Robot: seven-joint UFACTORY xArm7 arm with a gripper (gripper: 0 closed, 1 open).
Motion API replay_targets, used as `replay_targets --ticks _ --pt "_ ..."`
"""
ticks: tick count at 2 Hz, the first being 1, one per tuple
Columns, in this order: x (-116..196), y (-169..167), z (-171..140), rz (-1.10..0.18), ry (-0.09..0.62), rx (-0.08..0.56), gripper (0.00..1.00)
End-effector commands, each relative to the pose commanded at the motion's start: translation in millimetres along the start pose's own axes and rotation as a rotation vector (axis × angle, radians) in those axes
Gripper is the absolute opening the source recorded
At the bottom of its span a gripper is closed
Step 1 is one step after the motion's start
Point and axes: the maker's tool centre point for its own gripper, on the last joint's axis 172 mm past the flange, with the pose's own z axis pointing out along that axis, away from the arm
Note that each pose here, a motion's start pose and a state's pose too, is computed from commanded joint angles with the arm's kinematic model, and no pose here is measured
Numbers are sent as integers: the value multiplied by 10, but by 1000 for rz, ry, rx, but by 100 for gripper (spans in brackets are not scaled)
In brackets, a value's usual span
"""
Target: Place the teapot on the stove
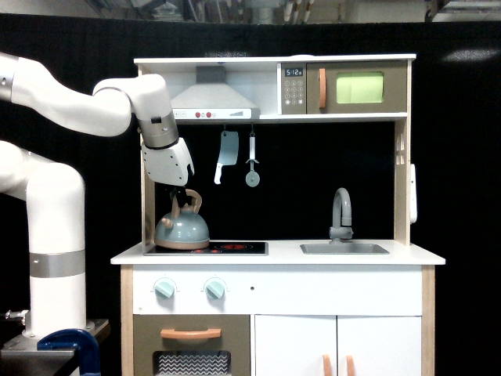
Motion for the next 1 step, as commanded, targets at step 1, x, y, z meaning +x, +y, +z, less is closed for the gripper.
replay_targets --ticks 1 --pt "-14 22 48 0 0 0 100"
